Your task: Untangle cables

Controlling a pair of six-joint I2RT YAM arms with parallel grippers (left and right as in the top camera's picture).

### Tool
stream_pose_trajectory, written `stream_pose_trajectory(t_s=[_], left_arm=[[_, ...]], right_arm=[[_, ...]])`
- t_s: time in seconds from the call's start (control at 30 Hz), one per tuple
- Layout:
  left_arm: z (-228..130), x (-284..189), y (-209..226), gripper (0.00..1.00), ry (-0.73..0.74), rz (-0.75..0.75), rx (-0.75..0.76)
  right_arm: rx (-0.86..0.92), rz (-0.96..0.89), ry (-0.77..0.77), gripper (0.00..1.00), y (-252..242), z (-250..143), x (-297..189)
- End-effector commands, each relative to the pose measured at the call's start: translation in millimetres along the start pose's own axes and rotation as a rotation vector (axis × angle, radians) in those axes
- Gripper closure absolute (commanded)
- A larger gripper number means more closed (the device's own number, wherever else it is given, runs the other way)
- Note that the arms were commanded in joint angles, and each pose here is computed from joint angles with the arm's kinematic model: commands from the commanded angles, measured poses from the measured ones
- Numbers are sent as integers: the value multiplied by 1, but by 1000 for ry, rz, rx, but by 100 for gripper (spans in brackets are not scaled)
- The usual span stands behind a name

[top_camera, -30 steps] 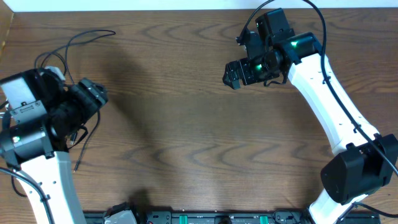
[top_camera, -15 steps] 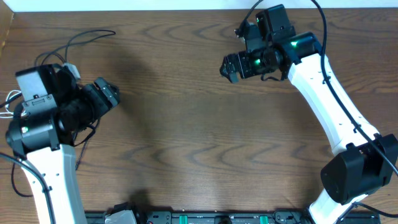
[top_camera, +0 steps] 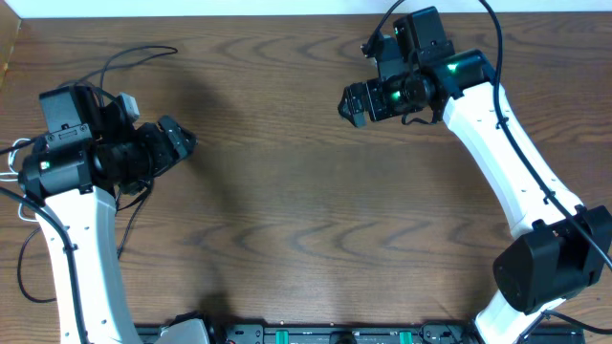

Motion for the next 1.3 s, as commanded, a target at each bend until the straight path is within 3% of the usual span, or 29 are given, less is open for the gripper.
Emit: stream_pose_trajectory(t_s=[0.0,0.37,0.8,1.27], left_arm=[[-2,0,-3,10,7,-30,75],[-15,-31,-14,10,-101,-53,153],[-17,-32,-14,10,-91,-59,102],[-22,-31,-13,10,-62,-51,94]], right_arm=[[-2,4,-5,1,7,-2,-10],[-1,4,-3,1,7,-2,-10],[-14,30,-343,1,24,45,-5],[-20,-82,-345,1,31,41,2]])
Point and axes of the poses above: each gripper's point midway between its finger pads, its own x axis out along the fingers, its own y axis along the line the jaws close on, z = x × y, the point moved 10 cm from there along -x, back along the fingers, and after that the axes turned 1 degree about x, right-handed, at the moved point
